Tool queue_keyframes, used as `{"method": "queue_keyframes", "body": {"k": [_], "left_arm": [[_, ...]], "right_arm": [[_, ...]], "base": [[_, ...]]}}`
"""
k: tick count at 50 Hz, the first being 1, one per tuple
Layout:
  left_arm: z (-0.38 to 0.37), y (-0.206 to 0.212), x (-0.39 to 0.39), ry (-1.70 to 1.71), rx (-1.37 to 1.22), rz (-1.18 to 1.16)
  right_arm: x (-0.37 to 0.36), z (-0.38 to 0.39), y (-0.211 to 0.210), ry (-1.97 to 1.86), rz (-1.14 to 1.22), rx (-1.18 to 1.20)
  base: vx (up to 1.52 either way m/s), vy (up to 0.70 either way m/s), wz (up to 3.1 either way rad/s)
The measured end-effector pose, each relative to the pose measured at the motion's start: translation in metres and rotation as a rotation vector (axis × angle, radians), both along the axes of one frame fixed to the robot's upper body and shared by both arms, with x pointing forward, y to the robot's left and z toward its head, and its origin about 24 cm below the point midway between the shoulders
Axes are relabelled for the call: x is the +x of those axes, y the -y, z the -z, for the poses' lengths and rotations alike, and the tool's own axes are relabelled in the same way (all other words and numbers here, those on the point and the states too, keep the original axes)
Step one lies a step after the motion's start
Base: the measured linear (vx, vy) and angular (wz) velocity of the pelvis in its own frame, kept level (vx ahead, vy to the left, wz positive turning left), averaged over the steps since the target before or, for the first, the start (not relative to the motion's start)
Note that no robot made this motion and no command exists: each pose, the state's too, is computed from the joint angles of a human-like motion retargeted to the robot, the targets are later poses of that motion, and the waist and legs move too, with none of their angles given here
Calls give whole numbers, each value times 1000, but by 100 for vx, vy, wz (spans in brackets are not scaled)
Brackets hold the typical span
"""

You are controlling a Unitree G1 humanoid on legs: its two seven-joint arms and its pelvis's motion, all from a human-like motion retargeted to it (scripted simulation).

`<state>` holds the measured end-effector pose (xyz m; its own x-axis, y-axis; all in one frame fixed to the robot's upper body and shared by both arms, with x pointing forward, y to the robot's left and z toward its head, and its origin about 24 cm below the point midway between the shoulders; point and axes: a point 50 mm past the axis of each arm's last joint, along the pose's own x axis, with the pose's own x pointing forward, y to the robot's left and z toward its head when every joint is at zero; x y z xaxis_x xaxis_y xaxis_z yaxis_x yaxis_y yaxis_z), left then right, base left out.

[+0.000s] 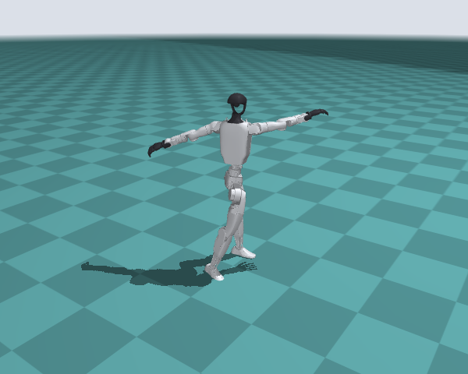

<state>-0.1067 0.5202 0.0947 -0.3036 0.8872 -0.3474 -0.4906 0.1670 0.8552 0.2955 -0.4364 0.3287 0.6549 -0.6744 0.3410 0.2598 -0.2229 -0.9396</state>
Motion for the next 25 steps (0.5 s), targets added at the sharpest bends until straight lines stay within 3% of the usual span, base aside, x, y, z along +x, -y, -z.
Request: {"method": "queue_keyframes", "body": {"k": [9, 25], "left_arm": [[-3, -7, 24, -12, 12, 99], [-48, -29, 90, -35, 153, 283]], "right_arm": [[-5, -8, 3, -8, 16, -36], [-66, 9, 52, -102, 231, -29]], "base": [[3, 4, -93], [3, 3, -130]]}}
